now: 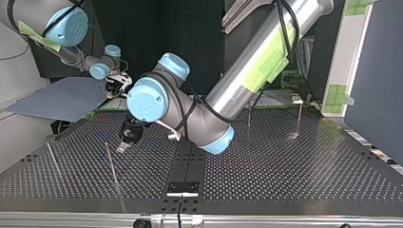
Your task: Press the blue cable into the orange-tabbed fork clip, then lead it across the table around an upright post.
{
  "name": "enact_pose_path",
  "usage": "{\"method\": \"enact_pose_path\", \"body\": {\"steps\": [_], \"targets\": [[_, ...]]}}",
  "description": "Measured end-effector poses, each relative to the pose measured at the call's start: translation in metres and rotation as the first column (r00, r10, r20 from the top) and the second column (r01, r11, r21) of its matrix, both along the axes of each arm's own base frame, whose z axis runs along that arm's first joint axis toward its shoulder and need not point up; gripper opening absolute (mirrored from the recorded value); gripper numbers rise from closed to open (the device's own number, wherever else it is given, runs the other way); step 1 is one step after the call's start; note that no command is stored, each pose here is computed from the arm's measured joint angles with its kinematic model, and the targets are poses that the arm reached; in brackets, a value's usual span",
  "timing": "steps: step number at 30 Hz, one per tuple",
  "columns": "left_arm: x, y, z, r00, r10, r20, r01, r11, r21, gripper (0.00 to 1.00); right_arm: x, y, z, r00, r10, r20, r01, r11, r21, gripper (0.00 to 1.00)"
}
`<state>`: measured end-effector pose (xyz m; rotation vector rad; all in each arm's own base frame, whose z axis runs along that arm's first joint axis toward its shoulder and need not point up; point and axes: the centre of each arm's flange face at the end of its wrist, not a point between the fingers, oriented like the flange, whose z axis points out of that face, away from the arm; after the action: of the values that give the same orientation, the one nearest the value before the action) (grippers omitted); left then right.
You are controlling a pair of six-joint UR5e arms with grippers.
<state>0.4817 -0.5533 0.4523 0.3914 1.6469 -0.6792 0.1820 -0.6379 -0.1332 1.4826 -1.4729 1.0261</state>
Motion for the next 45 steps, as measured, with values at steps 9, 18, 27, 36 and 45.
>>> {"method": "enact_pose_path", "body": {"steps": [9,18,27,36,45], "targets": [[0.000,0.004,-0.002,0.9991,0.037,-0.019,-0.037,0.9992,0.011,1.00,0.000,0.000,0.000,1.0000,0.000,0.000,0.000,1.0000,0.001,0.00],[-0.001,0.015,-0.007,0.9907,0.123,-0.058,-0.119,0.9912,0.057,1.00,0.001,0.000,0.000,1.0000,0.001,-0.001,-0.001,1.0000,0.002,0.00],[0.002,0.021,-0.007,0.9810,0.186,-0.054,-0.182,0.9807,0.070,1.00,0.001,0.001,0.000,1.0000,0.002,-0.001,-0.002,1.0000,0.002,0.00],[0.001,0.021,-0.008,0.9796,0.194,-0.053,-0.190,0.9791,0.073,1.00,0.001,0.000,0.000,1.0000,0.002,-0.001,-0.002,1.0000,0.001,0.00],[-0.001,0.021,-0.011,0.9786,0.198,-0.057,-0.192,0.9773,0.089,1.00,0.001,0.001,0.000,1.0000,0.002,-0.001,-0.002,1.0000,0.001,0.00]]}}
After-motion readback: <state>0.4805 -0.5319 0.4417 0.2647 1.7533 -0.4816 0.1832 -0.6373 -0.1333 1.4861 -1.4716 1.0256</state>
